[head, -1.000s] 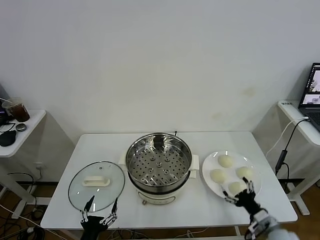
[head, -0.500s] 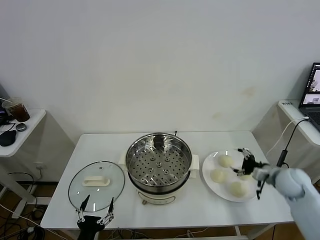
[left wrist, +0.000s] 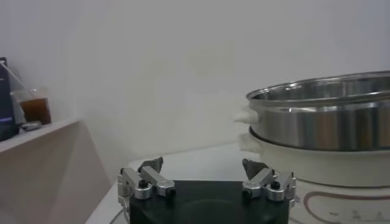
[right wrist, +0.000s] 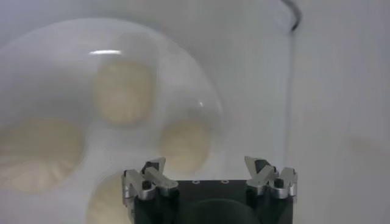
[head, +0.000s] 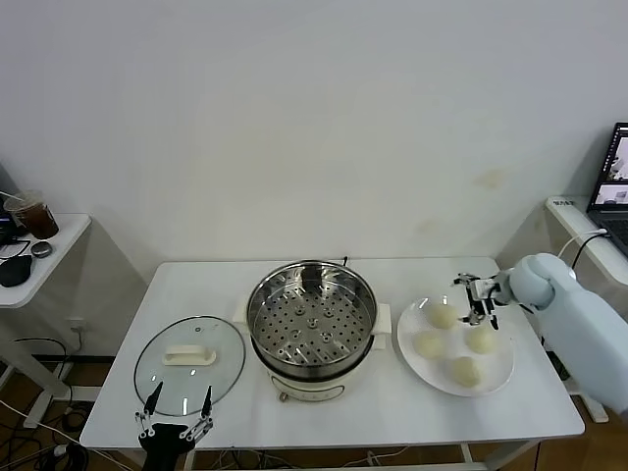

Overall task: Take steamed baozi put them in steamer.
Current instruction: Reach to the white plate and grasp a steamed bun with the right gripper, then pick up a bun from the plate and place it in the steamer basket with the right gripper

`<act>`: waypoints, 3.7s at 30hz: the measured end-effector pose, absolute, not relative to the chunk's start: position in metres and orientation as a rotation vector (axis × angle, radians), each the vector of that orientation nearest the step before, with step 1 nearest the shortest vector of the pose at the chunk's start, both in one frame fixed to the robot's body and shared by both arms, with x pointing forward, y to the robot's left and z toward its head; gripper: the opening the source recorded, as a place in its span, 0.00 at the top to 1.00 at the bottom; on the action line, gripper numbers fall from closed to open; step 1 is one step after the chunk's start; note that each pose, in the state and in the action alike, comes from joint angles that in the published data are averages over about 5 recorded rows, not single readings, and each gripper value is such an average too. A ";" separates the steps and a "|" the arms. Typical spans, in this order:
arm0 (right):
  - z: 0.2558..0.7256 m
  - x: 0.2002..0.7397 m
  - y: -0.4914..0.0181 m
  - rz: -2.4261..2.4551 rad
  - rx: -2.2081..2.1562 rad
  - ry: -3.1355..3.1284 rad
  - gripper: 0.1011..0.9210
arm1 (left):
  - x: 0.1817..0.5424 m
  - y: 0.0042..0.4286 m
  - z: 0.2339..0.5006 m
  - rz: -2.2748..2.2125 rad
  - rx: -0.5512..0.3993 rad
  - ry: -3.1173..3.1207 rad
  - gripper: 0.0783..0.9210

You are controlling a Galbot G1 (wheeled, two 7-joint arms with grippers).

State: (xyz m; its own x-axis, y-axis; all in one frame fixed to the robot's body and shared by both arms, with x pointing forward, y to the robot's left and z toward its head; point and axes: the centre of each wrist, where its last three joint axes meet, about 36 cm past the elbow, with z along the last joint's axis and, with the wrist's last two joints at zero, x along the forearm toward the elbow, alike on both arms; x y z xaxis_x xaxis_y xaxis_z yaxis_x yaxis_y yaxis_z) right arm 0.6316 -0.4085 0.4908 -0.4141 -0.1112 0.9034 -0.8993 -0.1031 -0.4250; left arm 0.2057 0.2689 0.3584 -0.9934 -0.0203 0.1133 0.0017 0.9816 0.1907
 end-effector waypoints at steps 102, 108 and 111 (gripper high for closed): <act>0.638 0.671 -0.067 2.284 2.098 -0.599 0.53 | 0.229 0.288 0.367 -0.388 0.065 -3.073 0.12; 0.612 0.678 -0.055 2.364 2.119 -0.464 0.52 | 0.232 0.287 0.368 -0.385 0.069 -3.082 0.12; 0.602 0.683 -0.050 2.399 2.124 -0.414 0.51 | 0.232 0.288 0.366 -0.387 0.069 -3.081 0.12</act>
